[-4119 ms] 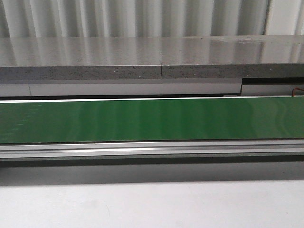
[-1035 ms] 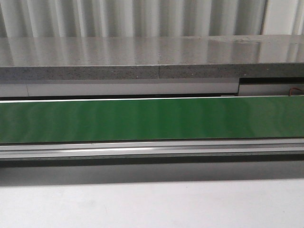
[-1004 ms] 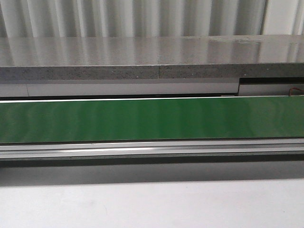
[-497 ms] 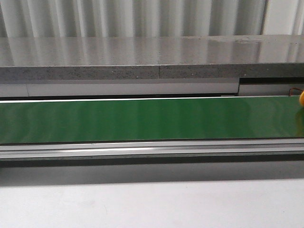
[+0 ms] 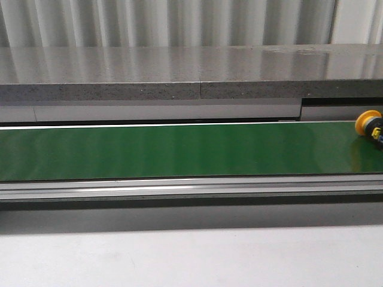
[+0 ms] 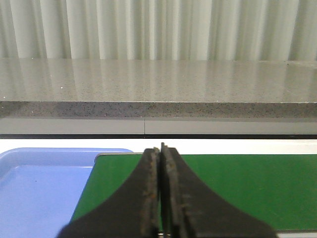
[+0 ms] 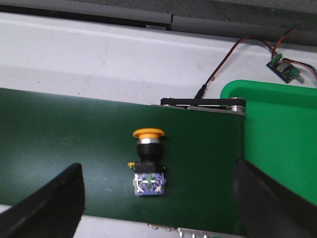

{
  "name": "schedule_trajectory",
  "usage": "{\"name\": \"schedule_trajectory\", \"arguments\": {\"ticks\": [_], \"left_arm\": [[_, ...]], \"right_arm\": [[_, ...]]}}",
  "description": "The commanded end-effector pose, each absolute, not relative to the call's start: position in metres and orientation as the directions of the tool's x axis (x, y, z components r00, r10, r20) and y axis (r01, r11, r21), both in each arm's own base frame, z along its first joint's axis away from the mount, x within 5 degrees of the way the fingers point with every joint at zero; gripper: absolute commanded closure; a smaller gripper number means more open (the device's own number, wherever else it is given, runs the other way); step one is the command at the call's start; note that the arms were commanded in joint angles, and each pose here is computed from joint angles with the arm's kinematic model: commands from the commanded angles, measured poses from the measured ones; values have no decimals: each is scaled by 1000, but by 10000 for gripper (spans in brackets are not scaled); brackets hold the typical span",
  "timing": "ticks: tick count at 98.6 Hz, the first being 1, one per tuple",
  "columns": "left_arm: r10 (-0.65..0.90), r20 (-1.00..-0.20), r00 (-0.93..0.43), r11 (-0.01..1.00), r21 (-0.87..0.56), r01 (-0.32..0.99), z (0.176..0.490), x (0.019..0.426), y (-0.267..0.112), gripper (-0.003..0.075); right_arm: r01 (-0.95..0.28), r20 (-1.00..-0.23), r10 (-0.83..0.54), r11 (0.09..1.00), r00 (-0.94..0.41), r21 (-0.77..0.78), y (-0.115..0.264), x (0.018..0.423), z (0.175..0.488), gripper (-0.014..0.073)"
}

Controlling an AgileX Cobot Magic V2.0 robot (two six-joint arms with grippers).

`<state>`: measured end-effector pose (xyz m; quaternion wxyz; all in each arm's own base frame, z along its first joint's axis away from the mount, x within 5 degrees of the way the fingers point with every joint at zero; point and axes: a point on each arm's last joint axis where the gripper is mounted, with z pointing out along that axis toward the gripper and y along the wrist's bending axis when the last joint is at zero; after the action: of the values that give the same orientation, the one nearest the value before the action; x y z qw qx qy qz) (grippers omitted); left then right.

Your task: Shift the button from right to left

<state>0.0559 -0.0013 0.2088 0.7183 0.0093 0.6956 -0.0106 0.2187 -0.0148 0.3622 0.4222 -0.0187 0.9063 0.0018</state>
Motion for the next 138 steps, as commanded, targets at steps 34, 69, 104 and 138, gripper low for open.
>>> {"name": "schedule_trajectory", "arguments": {"ticks": [34, 69, 104, 138], "left_arm": [[-20, -993, 119, 999, -14, 48, 209, 54, -3, 740], [-20, -993, 119, 999, -14, 48, 209, 54, -3, 740], [-20, -993, 119, 999, -14, 48, 209, 54, -3, 740], [-20, -993, 119, 999, -14, 48, 209, 54, -3, 740]], "right_arm": [[-17, -891, -88, 996, -446, -89, -4, 101, 339, 38], [-8, -927, -111, 993, -359, -115, 0, 58, 328, 578], [-8, -927, -111, 993, -358, -115, 0, 58, 328, 662], [-8, -927, -111, 993, -358, -115, 0, 58, 328, 662]]}}
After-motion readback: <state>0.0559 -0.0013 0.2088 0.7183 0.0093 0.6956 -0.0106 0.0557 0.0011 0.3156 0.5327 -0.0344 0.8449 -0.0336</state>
